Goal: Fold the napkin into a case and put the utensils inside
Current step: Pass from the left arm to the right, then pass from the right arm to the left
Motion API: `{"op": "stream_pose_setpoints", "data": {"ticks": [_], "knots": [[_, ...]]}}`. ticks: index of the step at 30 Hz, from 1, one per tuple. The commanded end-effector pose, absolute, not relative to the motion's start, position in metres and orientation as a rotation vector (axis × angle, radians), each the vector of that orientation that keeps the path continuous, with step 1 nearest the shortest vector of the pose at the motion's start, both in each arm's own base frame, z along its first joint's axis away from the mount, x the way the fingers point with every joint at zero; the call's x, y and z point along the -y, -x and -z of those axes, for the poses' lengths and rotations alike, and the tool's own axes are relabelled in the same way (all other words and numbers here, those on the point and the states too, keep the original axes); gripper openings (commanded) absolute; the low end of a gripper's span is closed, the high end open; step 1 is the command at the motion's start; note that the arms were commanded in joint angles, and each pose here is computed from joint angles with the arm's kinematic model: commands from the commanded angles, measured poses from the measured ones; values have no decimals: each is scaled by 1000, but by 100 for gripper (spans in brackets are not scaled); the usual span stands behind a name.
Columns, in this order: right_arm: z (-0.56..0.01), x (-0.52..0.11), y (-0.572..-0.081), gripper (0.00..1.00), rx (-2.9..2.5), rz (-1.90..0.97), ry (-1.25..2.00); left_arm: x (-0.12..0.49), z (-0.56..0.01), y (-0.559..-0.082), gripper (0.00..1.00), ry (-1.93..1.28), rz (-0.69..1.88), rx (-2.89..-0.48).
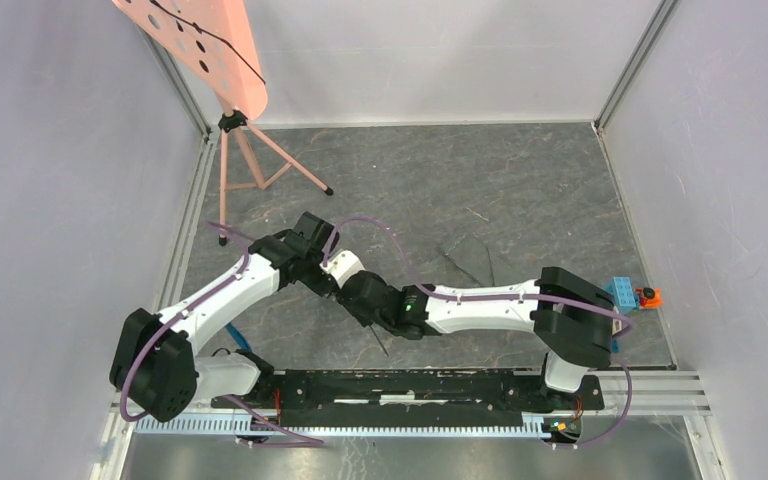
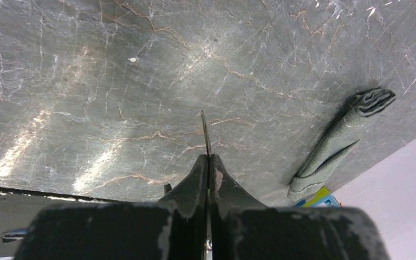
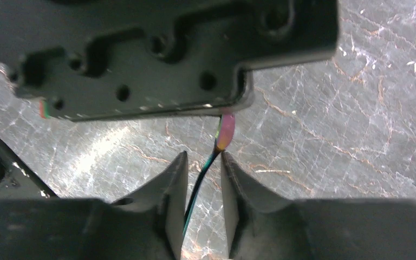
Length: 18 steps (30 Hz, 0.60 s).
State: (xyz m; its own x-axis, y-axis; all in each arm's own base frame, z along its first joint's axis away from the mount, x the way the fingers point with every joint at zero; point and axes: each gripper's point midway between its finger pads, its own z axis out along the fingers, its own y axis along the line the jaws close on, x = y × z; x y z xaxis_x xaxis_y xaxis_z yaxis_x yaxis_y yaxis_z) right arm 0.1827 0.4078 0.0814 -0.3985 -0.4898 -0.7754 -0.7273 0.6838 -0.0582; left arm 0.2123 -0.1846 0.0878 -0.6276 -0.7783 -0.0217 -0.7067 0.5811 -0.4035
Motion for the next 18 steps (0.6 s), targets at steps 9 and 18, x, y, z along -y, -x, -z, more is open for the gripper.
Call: {"op": "stream_pose_setpoints", "data": {"ticks": [9, 18], "knots": [[-118, -398, -190, 0, -1974, -915, 834, 195, -154, -232, 76, 720, 804, -2445], [-207, -365, -161, 0, -1722, -1666, 688, 223, -244, -191, 97, 81, 1362, -1887]]}}
